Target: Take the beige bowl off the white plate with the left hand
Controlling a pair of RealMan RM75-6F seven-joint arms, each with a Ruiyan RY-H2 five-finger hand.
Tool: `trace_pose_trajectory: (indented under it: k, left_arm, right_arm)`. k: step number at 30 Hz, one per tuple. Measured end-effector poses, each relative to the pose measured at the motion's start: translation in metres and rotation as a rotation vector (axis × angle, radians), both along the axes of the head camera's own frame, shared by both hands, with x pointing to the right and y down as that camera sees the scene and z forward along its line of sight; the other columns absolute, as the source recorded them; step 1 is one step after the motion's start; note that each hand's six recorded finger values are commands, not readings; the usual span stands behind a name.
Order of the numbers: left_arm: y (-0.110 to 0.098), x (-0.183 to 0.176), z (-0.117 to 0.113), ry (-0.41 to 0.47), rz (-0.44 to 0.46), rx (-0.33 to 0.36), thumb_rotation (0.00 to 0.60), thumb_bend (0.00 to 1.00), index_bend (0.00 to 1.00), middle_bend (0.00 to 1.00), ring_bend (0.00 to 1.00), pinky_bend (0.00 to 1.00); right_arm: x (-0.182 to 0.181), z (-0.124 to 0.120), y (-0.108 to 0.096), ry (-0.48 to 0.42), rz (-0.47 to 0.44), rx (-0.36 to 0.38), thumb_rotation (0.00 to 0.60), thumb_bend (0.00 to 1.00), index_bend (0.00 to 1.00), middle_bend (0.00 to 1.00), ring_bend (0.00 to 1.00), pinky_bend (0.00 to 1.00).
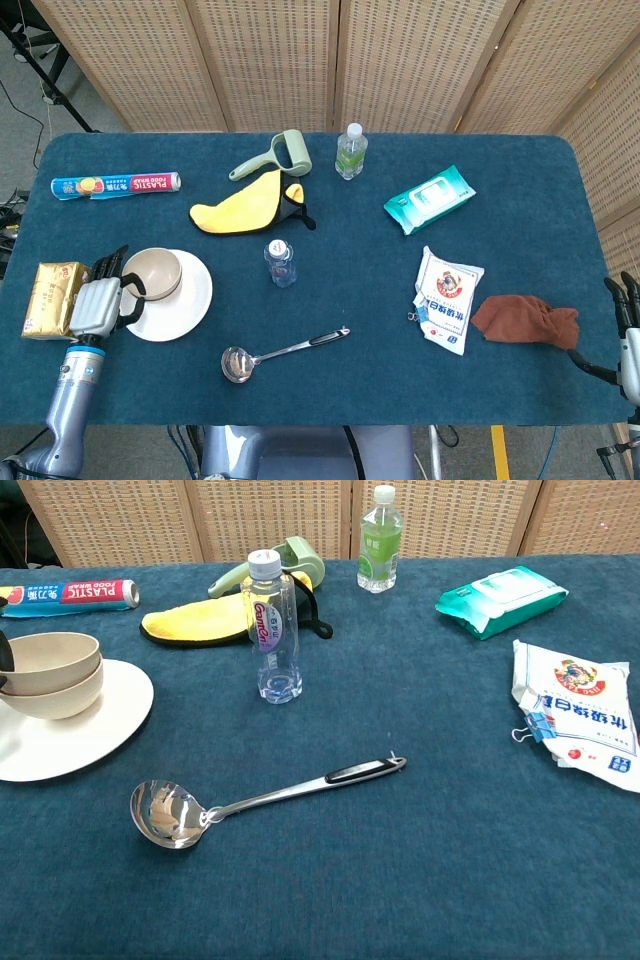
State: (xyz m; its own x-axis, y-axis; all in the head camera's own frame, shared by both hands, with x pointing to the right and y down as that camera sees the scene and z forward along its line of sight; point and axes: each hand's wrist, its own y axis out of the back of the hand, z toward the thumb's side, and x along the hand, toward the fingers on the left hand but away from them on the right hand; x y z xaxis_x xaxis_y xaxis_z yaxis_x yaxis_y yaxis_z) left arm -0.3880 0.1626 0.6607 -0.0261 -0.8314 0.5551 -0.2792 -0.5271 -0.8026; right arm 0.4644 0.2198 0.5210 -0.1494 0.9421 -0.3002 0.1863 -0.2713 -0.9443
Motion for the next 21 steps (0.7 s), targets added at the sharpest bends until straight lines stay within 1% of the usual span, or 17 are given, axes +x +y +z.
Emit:
trace_pose_trajectory:
  k: [4, 12, 15, 19, 21]
  left_arm:
    - [-0.003, -0.001, -0.007, 0.013, -0.013, 0.044, 0.600, 0.47, 0.74, 0.00, 0.00, 0.00]
    - [-0.007, 0.002, -0.021, 0.050, -0.015, 0.089, 0.600, 0.47, 0.74, 0.00, 0.00, 0.00]
    - [-0.008, 0.010, -0.028, 0.076, 0.007, 0.107, 0.600, 0.47, 0.74, 0.00, 0.00, 0.00]
    - [-0.007, 0.032, -0.043, 0.121, 0.062, 0.139, 0.600, 0.48, 0.74, 0.00, 0.00, 0.00]
    - [-0.004, 0.042, -0.047, 0.137, 0.091, 0.143, 0.600, 0.48, 0.74, 0.00, 0.00, 0.00]
  right_arm:
    - [0.000, 0.000, 0.000, 0.000, 0.000, 0.000, 0.600, 0.00, 0.00, 0.00, 0.00, 0.00]
    - [0.000, 0.000, 0.000, 0.000, 0.001, -0.002, 0.600, 0.00, 0.00, 0.00, 0.00, 0.00]
    - [-0.001, 0.001, 0.000, 0.000, 0.000, -0.003, 0.600, 0.00, 0.00, 0.00, 0.00, 0.00]
    - [-0.001, 0.000, 0.000, 0.000, -0.001, -0.001, 0.600, 0.00, 0.00, 0.00, 0.00, 0.00]
    - [-0.001, 0.000, 0.000, -0.001, 0.000, 0.000, 0.600, 0.00, 0.00, 0.00, 0.00, 0.00]
